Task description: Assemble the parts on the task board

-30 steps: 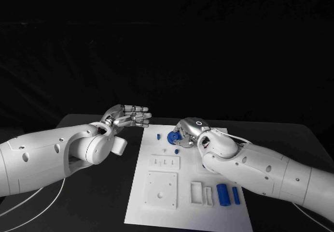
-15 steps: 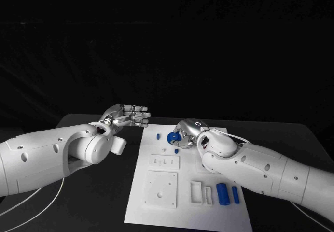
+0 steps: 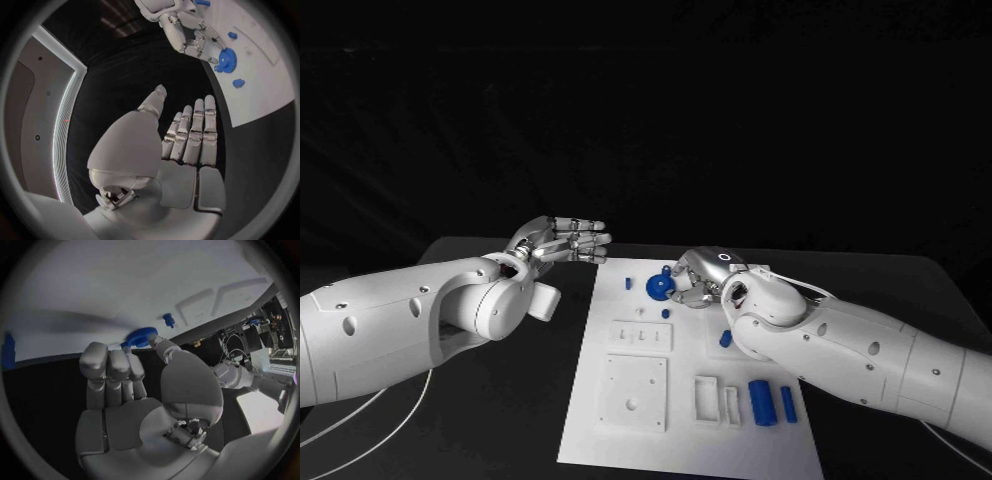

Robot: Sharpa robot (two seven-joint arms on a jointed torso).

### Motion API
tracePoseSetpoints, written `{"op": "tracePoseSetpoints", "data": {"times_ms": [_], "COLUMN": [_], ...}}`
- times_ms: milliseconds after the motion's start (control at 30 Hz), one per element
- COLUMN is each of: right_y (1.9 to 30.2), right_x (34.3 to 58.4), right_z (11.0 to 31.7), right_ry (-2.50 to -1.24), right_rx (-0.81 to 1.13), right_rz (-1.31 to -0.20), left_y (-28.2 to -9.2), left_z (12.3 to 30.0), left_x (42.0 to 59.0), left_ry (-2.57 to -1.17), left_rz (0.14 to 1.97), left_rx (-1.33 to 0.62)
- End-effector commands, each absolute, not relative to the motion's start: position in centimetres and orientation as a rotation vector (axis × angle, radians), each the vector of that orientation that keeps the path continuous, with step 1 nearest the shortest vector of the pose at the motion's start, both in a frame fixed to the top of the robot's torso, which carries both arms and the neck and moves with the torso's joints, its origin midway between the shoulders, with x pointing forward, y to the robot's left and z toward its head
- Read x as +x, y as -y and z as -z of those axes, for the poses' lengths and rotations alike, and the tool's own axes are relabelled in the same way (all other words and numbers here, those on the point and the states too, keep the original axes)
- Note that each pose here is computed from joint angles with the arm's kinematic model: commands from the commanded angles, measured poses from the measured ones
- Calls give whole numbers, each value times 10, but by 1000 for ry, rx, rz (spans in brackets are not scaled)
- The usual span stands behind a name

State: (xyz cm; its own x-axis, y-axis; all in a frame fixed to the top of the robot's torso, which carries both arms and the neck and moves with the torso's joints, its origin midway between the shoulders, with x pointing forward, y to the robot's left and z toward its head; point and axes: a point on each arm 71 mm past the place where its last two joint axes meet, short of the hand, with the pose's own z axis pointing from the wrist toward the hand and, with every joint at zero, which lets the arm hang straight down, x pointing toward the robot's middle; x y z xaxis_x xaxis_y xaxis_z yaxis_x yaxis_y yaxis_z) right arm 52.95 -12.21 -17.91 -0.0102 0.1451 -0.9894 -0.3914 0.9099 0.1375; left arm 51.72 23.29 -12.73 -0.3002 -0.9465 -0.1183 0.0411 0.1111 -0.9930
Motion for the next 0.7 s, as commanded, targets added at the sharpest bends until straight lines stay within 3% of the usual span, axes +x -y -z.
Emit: {"op": "tracePoseSetpoints", "data": {"times_ms": [33,400,700], "right_y": [132,189,243], "right_x": [528,523,531], "right_z": [173,141,143], "right_ry": [-1477,-1430,-1506], "right_rx": [-151,-20,-8], "right_rz": [-456,-570,-651], "left_y": [-233,-241,-244], "left_z": [125,125,125], "left_x": [517,520,522], "left_ry": [-1458,-1442,-1436], "left_rz": [1364,1347,1345], "left_rx": [-929,-937,-939]}}
